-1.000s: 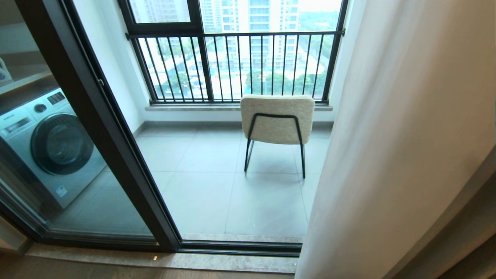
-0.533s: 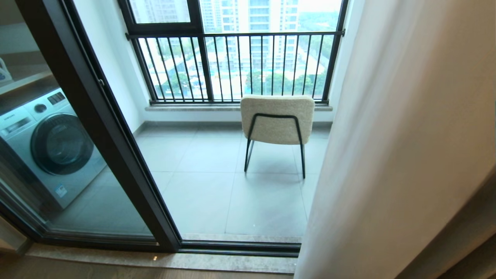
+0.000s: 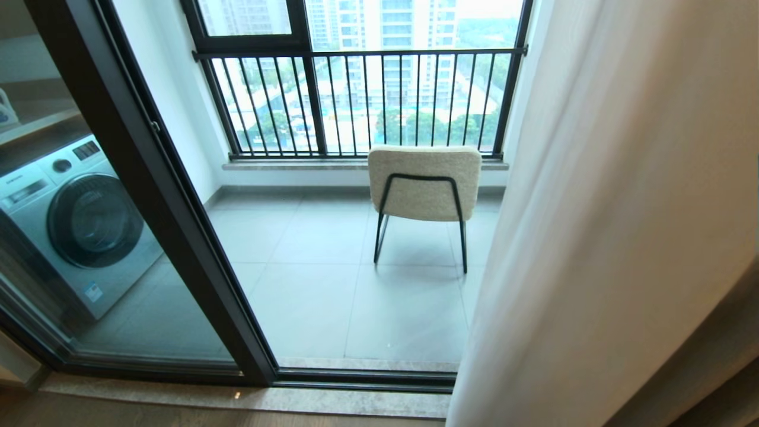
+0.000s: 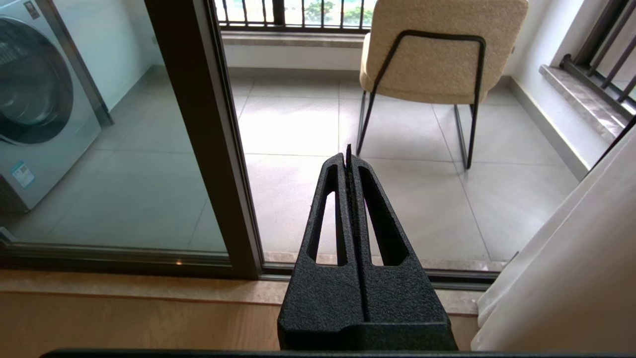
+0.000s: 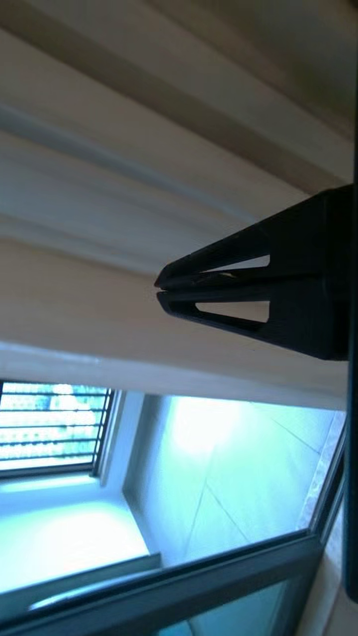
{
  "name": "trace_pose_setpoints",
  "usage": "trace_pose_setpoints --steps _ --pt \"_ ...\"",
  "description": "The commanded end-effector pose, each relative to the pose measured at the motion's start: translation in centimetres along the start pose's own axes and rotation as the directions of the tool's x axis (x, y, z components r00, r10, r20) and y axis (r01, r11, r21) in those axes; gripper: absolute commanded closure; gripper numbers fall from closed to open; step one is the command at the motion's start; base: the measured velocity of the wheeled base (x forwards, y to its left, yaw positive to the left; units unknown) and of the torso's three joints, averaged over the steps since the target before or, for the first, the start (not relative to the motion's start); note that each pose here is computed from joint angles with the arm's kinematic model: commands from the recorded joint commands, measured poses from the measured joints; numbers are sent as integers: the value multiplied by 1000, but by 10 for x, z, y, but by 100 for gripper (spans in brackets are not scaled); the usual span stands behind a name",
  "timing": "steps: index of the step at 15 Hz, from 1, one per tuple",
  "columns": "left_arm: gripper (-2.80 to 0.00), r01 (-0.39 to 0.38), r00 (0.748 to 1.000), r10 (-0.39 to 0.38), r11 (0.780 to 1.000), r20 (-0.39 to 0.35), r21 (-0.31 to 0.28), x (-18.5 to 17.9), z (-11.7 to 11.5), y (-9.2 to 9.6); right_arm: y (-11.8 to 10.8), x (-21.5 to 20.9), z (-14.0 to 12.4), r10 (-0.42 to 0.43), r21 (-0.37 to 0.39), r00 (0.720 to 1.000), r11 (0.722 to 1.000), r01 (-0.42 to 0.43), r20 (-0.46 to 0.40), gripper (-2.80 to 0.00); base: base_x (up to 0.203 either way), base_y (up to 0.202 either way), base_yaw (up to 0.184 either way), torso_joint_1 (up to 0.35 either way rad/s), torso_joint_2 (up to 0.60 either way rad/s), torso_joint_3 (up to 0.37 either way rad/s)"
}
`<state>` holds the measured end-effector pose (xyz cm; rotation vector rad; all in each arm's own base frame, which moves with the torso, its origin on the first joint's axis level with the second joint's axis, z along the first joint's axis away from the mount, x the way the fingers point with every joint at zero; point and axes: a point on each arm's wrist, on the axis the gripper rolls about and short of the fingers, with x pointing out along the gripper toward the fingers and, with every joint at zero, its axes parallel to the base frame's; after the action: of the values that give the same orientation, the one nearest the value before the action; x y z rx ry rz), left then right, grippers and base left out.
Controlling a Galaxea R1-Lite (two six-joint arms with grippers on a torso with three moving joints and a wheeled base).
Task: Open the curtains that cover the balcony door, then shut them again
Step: Pull the inner curtains open on both sides, then close the inner curtains on both sides
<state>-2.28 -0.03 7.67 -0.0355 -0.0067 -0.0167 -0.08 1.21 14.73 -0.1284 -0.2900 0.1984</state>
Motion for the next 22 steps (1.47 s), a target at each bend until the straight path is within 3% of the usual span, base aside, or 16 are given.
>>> trace_pose_setpoints --steps 1,7,13,16,22 --pt "0 0 1000 0 1000 1 0 0 0 0 -1 -3 -10 -58 -34 998 998 57 -13 0 0 0 0 0 0 0" --pt "0 0 1000 0 1000 1 0 0 0 0 -5 -5 -22 -153 -56 981 987 147 -117 0 0 0 0 0 0 0" --pt "0 -1 1000 1 1000 1 -1 0 0 0 -1 -31 -35 -146 -58 986 988 141 -83 0 0 0 0 0 0 0" --pt "0 0 1000 0 1000 1 0 0 0 0 2 -40 -51 -185 -64 966 982 176 -181 0 0 0 0 0 0 0" --pt "0 0 1000 0 1000 1 0 0 0 0 2 -41 -56 -174 -15 958 984 175 -229 0 0 0 0 0 0 0"
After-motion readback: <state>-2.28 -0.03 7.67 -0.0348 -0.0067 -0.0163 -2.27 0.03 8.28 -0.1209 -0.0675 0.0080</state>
